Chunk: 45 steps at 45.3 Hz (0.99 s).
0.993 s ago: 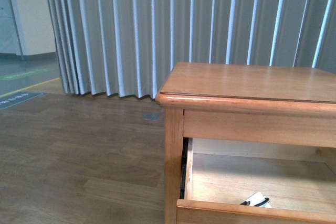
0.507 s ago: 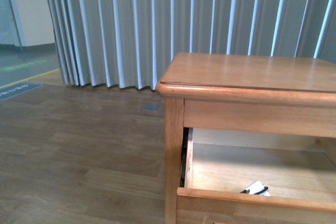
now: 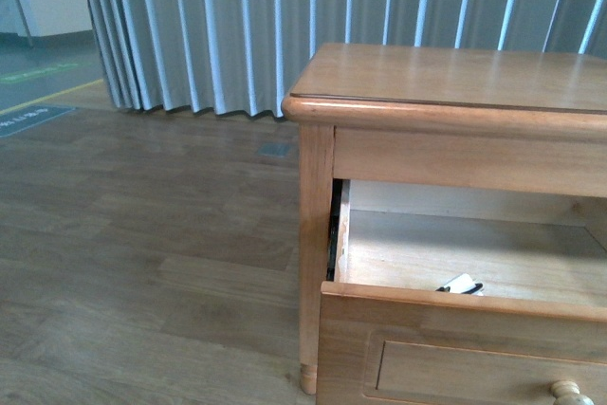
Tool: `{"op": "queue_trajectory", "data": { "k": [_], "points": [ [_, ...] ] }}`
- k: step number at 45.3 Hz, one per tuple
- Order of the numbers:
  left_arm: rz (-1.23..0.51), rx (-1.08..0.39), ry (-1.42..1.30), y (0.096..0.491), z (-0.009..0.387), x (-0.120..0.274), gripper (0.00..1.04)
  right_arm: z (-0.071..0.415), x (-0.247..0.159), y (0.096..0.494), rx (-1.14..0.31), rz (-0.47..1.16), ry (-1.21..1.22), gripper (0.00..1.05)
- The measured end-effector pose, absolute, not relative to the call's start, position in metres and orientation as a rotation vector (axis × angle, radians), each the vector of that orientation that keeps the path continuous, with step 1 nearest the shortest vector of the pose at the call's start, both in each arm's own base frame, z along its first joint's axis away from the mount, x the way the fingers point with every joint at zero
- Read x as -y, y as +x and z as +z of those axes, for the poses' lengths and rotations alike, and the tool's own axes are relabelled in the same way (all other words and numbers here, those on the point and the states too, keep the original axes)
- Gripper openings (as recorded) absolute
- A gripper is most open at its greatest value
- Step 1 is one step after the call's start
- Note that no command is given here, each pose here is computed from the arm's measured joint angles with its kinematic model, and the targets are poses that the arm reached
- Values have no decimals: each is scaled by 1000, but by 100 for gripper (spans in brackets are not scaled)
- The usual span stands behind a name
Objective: Put charger into drawer
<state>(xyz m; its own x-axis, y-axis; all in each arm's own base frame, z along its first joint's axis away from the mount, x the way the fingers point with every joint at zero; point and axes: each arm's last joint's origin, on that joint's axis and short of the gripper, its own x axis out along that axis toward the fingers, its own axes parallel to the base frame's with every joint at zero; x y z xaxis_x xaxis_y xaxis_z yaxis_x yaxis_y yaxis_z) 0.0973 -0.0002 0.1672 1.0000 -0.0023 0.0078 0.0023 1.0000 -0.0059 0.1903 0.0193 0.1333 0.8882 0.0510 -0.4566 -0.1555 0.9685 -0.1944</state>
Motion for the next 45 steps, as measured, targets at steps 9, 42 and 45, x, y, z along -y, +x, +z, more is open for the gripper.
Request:
{"op": "queue_trajectory", "data": {
  "k": [9, 42, 45],
  "points": [
    [-2, 8, -6, 97, 167, 0, 99, 128, -26, 225, -456, 114, -221, 96],
    [-2, 8, -6, 97, 167, 0, 99, 95, -39, 380, -376, 2, -186, 96],
    [-2, 8, -6, 97, 167, 0, 99, 91, -39, 384, -382, -10, -173, 96]
  ]
}}
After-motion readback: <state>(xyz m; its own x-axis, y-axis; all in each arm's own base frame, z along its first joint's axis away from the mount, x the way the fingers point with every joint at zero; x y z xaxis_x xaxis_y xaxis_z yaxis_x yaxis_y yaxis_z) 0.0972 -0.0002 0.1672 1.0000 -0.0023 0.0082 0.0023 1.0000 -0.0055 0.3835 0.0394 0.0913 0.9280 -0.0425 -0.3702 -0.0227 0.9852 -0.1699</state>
